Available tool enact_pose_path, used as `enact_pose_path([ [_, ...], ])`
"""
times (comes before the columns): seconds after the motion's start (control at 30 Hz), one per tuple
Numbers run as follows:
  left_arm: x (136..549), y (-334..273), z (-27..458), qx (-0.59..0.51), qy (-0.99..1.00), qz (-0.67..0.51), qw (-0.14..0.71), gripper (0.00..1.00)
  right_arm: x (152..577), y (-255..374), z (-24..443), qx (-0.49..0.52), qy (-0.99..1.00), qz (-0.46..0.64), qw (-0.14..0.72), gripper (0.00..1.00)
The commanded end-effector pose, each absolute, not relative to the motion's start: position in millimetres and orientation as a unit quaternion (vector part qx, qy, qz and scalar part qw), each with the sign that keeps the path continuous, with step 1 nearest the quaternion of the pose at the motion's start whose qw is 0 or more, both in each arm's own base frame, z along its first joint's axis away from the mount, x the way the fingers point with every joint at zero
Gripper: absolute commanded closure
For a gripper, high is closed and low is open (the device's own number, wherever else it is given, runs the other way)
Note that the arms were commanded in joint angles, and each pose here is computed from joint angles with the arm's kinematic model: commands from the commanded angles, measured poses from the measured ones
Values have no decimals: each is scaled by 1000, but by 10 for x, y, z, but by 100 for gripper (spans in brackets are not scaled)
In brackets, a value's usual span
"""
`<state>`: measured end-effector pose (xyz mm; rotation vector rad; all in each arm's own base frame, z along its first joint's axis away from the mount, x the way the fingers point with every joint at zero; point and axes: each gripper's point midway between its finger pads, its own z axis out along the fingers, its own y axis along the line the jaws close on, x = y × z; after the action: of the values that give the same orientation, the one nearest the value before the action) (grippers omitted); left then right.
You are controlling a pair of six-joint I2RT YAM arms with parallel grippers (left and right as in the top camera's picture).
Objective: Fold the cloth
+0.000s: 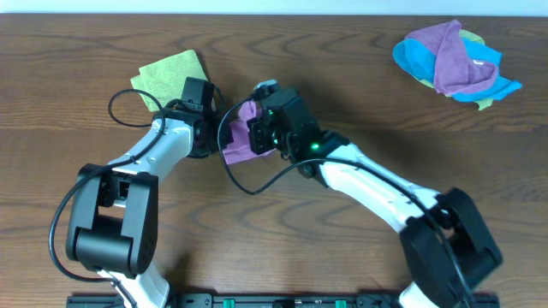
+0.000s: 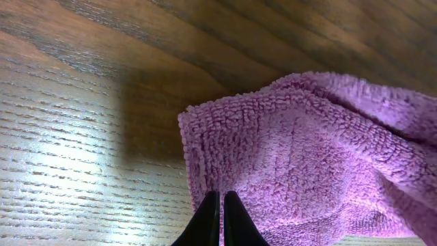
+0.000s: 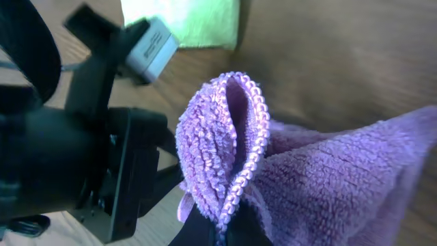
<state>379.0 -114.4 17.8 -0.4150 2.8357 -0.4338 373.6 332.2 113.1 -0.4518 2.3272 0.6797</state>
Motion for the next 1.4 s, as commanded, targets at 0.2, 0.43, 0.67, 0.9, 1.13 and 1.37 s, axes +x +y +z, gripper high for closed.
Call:
enact_pose_path([
  [0.2, 3896, -1044, 406, -148, 966, -148, 151, 94, 3739, 3545, 1234, -189, 881, 275, 335, 99],
  [0.43, 3977, -812, 887, -160, 952, -152, 212, 95, 3737, 3546, 1160, -189, 884, 272, 329, 99],
  [0.67, 3942, -592, 1148, -172, 946, -131, 243, 94, 3747, 3572, 1022, -190, 888, 268, 321, 99],
  [0.9, 3882, -555, 1131, -177, 948, -124, 233, 95, 3726, 3705, 798, -199, 893, 273, 298, 98],
  [1.13, 3830, -442, 1106, -191, 949, -114, 222, 94, 3702, 3913, 607, -214, 894, 281, 277, 99],
  [1.37, 3820, -323, 1159, -205, 945, -113, 227, 94, 3625, 3964, 537, -224, 895, 278, 269, 67],
])
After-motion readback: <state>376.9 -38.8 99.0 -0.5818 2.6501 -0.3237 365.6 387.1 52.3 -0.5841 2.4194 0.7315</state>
